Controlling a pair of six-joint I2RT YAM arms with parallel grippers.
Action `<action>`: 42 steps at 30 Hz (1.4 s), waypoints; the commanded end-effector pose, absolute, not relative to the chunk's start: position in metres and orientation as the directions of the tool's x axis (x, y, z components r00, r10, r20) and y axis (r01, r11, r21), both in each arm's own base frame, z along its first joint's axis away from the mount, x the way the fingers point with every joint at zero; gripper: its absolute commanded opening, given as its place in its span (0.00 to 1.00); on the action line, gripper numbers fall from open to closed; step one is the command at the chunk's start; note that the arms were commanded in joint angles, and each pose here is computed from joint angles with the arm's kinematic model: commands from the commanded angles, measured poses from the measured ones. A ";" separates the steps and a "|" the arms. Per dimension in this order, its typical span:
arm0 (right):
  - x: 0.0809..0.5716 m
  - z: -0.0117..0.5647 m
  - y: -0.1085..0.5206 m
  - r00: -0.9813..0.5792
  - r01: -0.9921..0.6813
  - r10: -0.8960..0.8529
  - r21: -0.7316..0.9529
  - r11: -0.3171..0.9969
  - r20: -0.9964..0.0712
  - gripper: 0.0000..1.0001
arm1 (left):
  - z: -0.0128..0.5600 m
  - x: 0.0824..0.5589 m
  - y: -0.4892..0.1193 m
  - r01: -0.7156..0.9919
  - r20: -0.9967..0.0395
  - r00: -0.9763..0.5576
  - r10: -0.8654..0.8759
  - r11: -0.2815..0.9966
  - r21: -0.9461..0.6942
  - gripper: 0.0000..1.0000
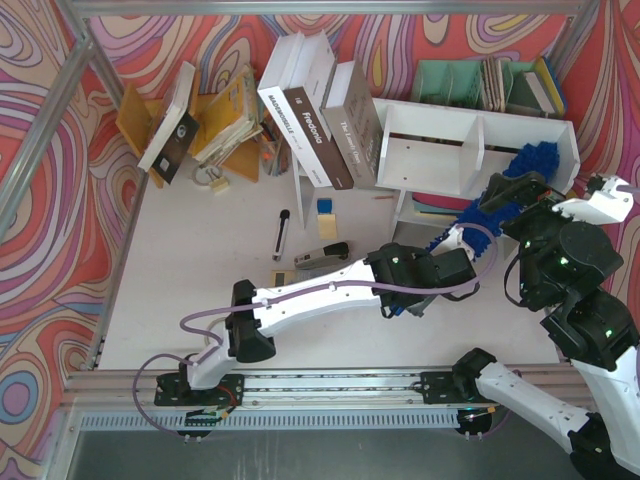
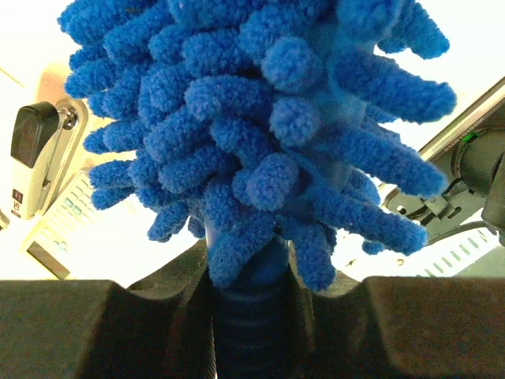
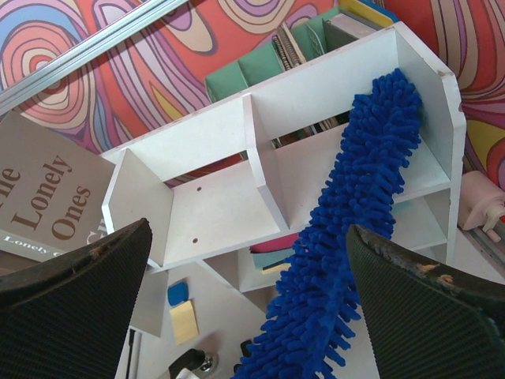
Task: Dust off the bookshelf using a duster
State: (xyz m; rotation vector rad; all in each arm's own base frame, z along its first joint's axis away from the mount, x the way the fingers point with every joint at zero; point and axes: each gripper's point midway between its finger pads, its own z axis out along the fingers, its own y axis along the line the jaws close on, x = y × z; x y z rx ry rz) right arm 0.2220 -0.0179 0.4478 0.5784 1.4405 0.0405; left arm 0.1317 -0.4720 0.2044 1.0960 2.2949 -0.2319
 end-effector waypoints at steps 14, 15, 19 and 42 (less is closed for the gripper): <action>0.225 0.450 -0.017 0.162 0.318 0.377 0.410 0.855 -0.912 0.99 | 0.228 0.108 -0.466 0.783 -0.637 -0.443 0.631 0.618 0.067 0.00; 0.225 0.450 -0.017 0.163 0.316 0.379 0.412 0.855 -0.911 0.99 | 0.222 0.107 -0.466 0.786 -0.622 -0.448 0.642 0.614 0.067 0.00; 0.225 0.447 -0.017 0.162 0.317 0.375 0.408 0.856 -0.913 0.99 | 0.211 0.102 -0.464 0.790 -0.592 -0.464 0.659 0.610 0.060 0.00; 0.227 0.436 -0.015 0.141 0.325 0.380 0.405 0.855 -0.914 0.99 | 0.218 0.103 -0.446 0.756 -0.626 -0.461 0.629 0.647 0.094 0.00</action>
